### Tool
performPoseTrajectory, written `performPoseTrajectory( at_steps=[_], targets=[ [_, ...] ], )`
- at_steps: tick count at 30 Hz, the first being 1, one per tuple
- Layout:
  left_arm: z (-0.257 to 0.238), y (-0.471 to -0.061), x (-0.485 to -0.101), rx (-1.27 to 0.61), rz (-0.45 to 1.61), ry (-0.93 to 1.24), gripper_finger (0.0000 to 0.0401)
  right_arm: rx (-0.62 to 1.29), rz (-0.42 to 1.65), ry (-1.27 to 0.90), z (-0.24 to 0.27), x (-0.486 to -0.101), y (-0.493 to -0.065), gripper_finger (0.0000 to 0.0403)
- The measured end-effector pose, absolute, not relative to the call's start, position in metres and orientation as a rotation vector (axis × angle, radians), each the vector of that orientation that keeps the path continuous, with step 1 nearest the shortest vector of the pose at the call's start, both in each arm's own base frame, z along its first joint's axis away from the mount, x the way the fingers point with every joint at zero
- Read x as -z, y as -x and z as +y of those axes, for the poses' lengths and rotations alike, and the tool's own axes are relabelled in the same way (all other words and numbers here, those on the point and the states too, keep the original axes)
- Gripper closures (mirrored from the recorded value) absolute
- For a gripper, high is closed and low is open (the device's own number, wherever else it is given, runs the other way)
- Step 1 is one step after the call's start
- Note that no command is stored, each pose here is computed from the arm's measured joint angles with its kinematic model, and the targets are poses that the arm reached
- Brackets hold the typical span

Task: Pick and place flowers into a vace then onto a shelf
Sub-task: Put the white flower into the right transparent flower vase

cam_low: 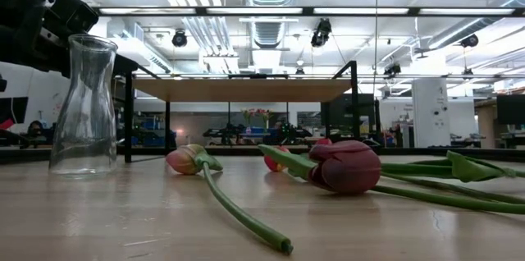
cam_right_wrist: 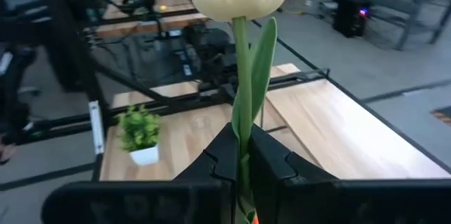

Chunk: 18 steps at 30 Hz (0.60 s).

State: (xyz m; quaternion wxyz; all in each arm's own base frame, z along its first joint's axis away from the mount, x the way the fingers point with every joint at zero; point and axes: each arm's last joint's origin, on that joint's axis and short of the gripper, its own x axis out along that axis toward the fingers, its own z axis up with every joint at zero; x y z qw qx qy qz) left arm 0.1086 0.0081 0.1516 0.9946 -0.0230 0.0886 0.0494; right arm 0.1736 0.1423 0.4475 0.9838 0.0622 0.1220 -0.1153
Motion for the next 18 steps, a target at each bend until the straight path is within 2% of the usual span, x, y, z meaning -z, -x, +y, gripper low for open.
performPoseTrajectory(
  at_steps=[8, 18],
  targets=[
    [0.008, -0.109, -0.152, -0.099, 0.177, 0.046, 0.0396, 0.061, 0.247, 0.046, 0.158, -0.453, -0.144, 0.039],
    [0.008, -0.109, -0.152, -0.099, 0.177, 0.046, 0.0396, -0.075, 0.283, -0.046, 0.173, -0.449, -0.113, 0.039]
  ],
)
